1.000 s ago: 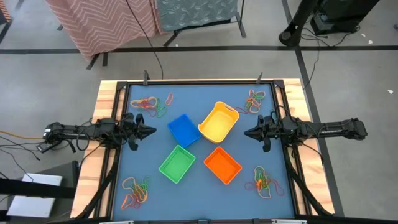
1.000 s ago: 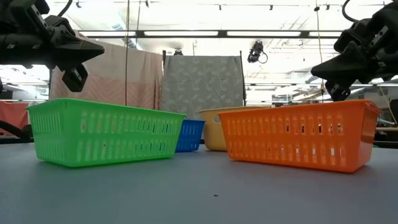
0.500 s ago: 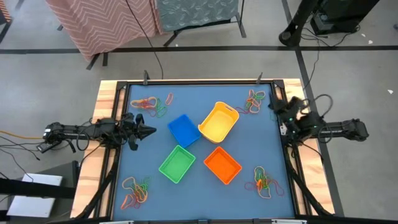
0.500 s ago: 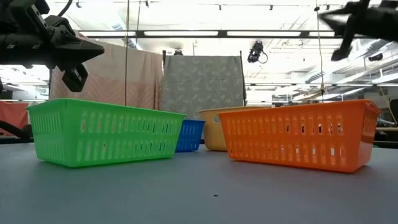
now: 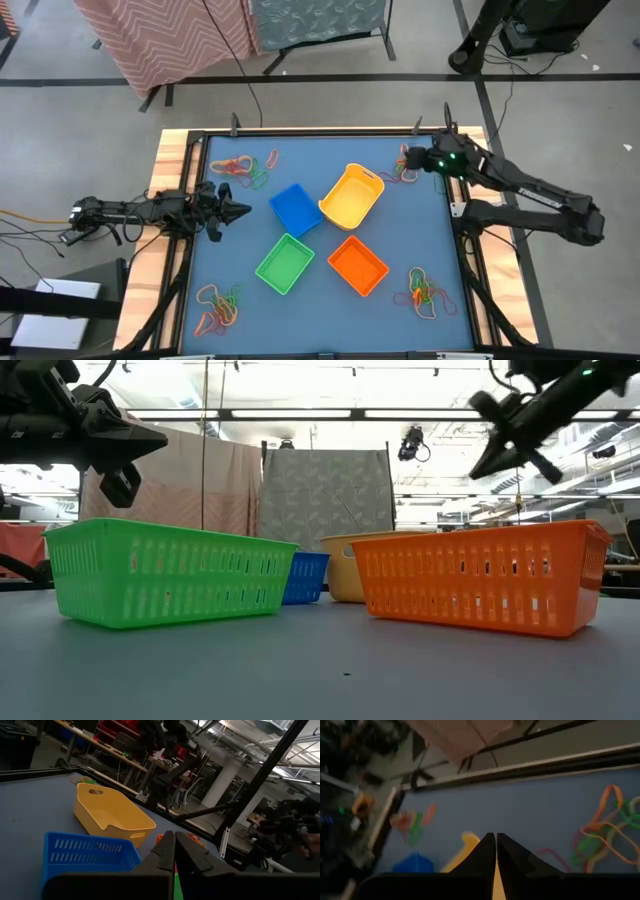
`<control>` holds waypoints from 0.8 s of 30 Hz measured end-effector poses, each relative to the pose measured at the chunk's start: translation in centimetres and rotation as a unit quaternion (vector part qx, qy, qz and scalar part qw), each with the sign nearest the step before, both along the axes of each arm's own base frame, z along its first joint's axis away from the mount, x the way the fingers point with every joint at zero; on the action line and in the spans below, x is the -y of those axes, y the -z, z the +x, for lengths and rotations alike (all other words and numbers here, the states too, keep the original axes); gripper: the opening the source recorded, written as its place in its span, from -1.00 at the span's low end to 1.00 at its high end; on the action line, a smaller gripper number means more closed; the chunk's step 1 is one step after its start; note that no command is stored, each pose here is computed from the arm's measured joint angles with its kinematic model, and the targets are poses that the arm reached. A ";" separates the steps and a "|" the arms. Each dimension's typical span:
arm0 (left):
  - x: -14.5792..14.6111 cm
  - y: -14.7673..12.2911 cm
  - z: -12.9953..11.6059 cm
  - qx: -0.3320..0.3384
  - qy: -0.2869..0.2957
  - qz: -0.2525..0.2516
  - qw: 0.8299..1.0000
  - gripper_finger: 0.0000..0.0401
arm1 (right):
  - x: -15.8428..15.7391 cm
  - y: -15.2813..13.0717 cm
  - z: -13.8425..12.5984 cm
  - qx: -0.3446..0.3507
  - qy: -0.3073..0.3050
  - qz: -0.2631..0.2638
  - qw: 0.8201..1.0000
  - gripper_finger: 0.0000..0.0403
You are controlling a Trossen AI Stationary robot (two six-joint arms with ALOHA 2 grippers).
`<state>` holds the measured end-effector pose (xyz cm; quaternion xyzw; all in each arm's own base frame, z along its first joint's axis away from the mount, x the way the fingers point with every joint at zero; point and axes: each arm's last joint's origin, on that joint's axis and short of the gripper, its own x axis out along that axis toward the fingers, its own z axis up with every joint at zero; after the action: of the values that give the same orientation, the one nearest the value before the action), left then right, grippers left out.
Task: Sort rubber bands into baskets
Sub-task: Put the yellow rubber band into the orange bin
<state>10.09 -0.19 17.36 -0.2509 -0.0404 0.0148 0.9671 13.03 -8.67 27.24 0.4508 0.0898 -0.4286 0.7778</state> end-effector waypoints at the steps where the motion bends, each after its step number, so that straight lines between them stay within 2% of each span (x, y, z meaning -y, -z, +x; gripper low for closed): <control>1: 0.0 0.0 0.0 0.000 0.000 0.000 1.000 -0.92 | 0.3 0.1 0.2 0.003 -0.001 0.012 1.000 -0.85; 3: 0.0 0.0 0.0 0.000 0.000 0.000 1.000 -0.92 | 0.8 0.5 0.8 0.003 -0.013 0.023 1.000 -0.85; 7: 0.0 0.0 0.0 0.000 0.000 0.000 1.000 -0.92 | 1.5 0.9 1.8 -0.006 -0.024 0.011 1.000 -0.85; 16: 0.0 0.0 0.0 0.000 0.000 0.000 1.000 -0.92 | 2.2 2.4 3.1 -0.043 -0.069 0.040 0.996 -0.85; 19: 0.0 0.0 0.0 0.000 0.000 0.000 1.000 -0.92 | 3.3 3.6 2.8 -0.045 -0.050 0.113 0.991 -0.87; 22: 0.0 0.0 0.0 0.000 0.000 0.000 1.000 -0.92 | 4.3 5.6 2.4 -0.073 -0.070 0.204 0.974 -0.91; 24: 0.0 0.0 0.0 0.000 0.000 0.000 1.000 -0.92 | 5.0 6.8 2.4 -0.092 -0.094 0.235 0.963 -0.93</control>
<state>10.09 -0.19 17.37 -0.2509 -0.0407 0.0147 0.9671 15.43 -13.63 20.47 0.5690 0.3008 -0.3605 0.6752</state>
